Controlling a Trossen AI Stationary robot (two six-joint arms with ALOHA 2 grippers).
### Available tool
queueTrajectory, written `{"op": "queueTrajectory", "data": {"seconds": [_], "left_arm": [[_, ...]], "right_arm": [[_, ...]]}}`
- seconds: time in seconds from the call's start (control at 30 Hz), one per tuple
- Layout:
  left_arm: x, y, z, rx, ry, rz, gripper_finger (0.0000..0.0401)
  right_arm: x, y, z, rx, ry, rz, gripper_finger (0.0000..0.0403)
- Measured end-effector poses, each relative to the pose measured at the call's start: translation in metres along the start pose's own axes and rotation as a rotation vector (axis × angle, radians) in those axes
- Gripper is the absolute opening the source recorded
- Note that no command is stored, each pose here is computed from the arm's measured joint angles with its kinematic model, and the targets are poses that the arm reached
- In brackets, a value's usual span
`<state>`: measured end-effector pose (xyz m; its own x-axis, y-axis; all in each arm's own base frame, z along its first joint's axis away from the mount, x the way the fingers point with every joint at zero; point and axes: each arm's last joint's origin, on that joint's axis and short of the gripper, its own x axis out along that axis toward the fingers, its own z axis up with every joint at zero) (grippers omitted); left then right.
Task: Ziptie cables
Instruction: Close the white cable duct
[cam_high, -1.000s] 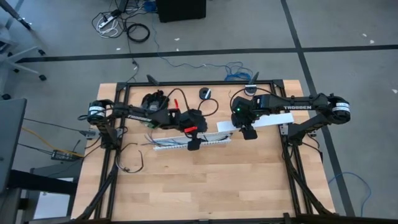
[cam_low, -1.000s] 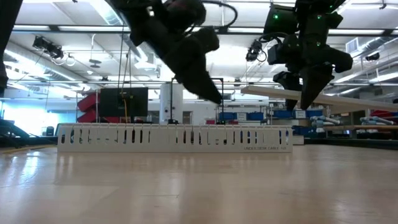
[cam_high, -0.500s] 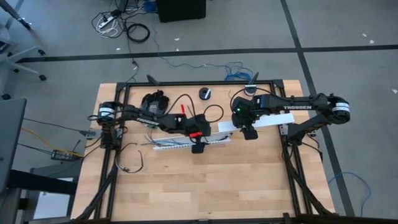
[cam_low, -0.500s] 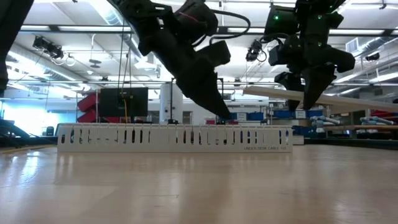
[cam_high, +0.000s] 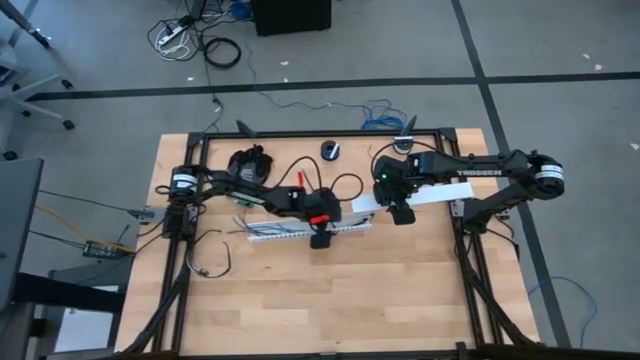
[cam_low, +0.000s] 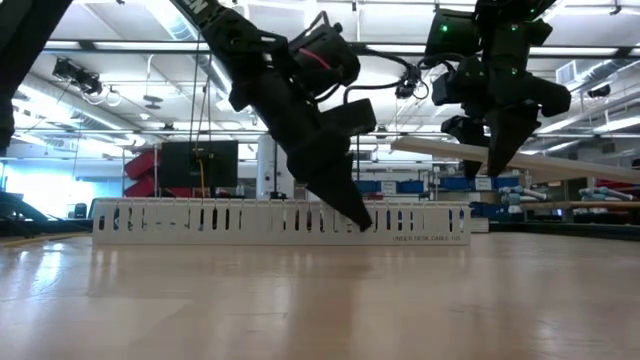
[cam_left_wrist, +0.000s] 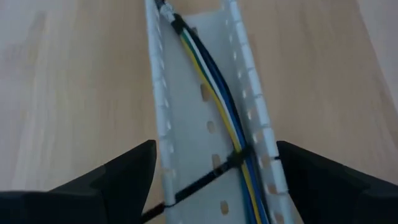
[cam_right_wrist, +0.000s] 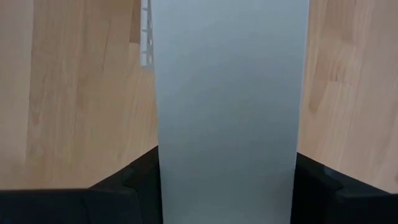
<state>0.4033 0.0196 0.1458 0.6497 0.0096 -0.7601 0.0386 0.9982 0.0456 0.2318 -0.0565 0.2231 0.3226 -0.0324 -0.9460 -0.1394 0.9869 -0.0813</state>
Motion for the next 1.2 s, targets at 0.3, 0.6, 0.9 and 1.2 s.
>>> {"op": "queueTrajectory", "data": {"seconds": [0.3,0.6,0.9,1.2], "left_arm": [[0.000,0.000,-0.009,-0.031,0.094,0.018,0.0303],[-0.003,-0.001,-0.015,-0.061,0.159,0.015,0.0239],[-0.005,-0.002,-0.019,-0.094,0.216,0.000,0.0239],[-0.005,-0.002,-0.021,-0.085,0.228,-0.006,0.0240]], "right_arm": [[0.000,0.000,0.000,0.001,-0.004,-0.002,0.0230],[0.000,0.000,0.000,0.005,-0.004,-0.002,0.0230],[0.000,0.004,-0.001,0.027,-0.001,0.076,0.0232],[0.011,0.012,-0.010,0.013,0.029,0.119,0.0231]]}}
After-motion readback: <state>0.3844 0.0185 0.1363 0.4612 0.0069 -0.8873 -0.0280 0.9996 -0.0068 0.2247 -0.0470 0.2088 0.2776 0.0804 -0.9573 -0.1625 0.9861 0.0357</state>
